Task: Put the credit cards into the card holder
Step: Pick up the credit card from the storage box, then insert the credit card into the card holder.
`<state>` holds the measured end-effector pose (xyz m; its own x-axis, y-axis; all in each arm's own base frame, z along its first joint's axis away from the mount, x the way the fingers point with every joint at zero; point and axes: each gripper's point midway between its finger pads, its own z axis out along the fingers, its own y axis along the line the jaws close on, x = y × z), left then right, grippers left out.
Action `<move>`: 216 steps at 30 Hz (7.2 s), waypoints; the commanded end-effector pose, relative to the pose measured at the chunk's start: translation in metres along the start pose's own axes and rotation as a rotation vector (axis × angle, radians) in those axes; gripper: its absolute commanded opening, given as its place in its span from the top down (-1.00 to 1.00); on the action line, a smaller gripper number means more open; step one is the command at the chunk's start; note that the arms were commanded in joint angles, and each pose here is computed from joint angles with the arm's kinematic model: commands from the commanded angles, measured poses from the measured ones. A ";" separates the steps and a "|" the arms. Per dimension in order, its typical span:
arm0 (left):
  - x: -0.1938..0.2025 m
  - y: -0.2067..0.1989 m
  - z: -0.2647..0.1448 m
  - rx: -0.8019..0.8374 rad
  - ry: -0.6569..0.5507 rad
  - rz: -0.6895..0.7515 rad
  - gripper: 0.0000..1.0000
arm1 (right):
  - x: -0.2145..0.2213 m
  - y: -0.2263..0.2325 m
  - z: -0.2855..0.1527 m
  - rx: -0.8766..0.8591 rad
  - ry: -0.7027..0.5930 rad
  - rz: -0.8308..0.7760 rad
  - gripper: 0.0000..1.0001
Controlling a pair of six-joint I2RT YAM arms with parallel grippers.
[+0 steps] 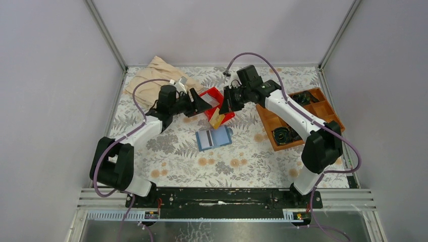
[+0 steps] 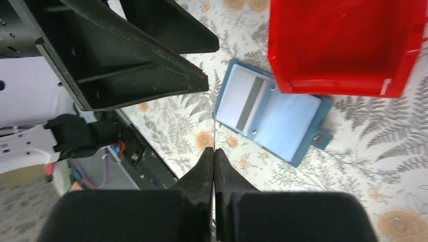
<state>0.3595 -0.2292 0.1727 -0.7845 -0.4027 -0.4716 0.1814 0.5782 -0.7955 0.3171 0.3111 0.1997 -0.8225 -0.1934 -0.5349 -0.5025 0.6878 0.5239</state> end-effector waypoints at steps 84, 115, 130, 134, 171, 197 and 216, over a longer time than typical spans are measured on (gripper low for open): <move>0.103 0.060 -0.022 -0.277 -0.331 -0.218 1.00 | 0.073 -0.091 0.044 0.243 0.095 0.196 1.00; 0.112 0.074 0.008 -0.249 -0.347 -0.243 1.00 | 0.091 -0.120 0.081 0.350 0.180 0.175 1.00; 0.116 0.080 0.014 -0.282 -0.353 -0.230 1.00 | 0.077 -0.111 0.065 0.385 0.115 0.140 1.00; 0.120 0.083 0.016 -0.293 -0.348 -0.223 1.00 | 0.073 -0.099 0.058 0.382 0.095 0.112 1.00; 0.127 0.092 0.014 -0.212 -0.426 -0.289 1.00 | 0.122 -0.127 0.084 0.524 0.212 0.101 1.00; 0.132 0.091 0.024 -0.130 -0.401 -0.299 1.00 | 0.135 -0.137 0.088 0.557 0.277 0.098 1.00; 0.124 0.112 0.023 -0.165 -0.461 -0.366 1.00 | 0.141 -0.140 0.087 0.566 0.292 0.104 1.00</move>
<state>0.2931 -0.2400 0.0235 -0.4615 -0.8331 -0.3048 -0.1562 0.4145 -0.8965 0.3009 0.2630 0.0126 -0.9299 -0.2114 -0.3008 -0.2703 0.9478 0.1694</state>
